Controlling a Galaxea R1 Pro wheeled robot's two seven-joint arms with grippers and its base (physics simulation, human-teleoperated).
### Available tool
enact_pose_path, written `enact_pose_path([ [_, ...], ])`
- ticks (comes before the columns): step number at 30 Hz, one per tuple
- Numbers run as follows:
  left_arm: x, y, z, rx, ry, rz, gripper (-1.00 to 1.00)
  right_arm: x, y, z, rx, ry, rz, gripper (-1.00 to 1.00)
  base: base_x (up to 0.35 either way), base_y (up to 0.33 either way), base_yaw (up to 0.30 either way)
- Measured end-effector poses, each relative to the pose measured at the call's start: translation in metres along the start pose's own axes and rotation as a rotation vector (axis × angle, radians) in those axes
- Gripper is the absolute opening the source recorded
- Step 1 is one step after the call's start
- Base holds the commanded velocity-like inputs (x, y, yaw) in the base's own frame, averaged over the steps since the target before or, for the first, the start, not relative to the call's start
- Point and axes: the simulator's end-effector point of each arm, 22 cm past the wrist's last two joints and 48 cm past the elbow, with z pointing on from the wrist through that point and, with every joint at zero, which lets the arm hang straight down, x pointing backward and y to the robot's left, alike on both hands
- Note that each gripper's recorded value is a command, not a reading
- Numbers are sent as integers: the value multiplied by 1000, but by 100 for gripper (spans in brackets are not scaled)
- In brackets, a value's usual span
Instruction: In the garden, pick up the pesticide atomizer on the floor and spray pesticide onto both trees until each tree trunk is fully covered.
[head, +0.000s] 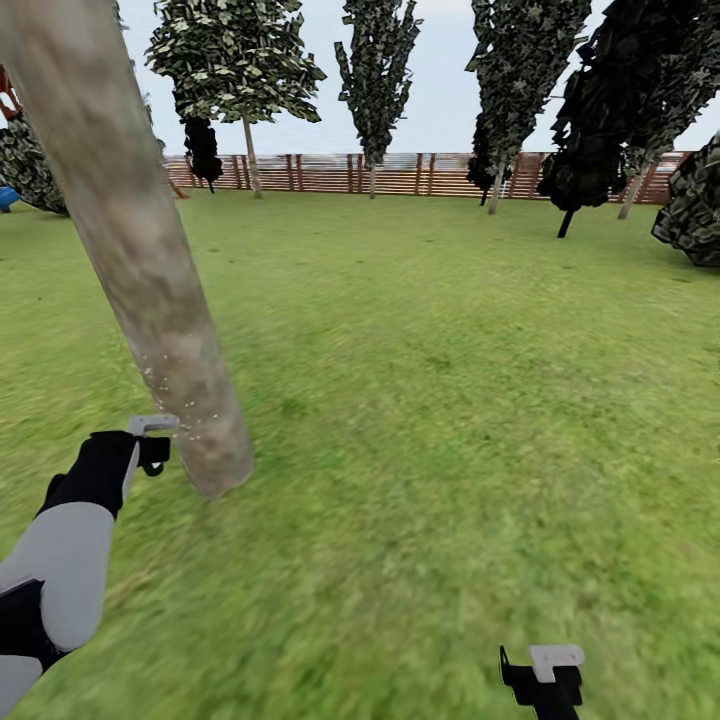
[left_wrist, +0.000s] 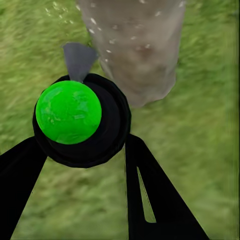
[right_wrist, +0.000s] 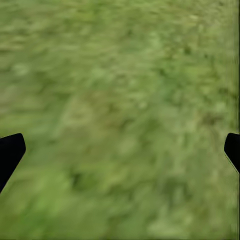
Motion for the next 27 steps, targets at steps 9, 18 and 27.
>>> enact_pose_path([
  [9, 0, 1, 0, -2, 1, -1, -100, -1, 0, 0, 0, -1, 0, 100, 49, -270, 51],
  [18, 3, 0, 1, -1, 6, 3, -100, -1, 1, 0, -1, -1, 1, 100, 100, -270, 187],
  [27, 6, 1, 2, -7, 13, 7, -100, -1, 0, 0, 1, -1, 1, 100, 111, -269, 2],
])
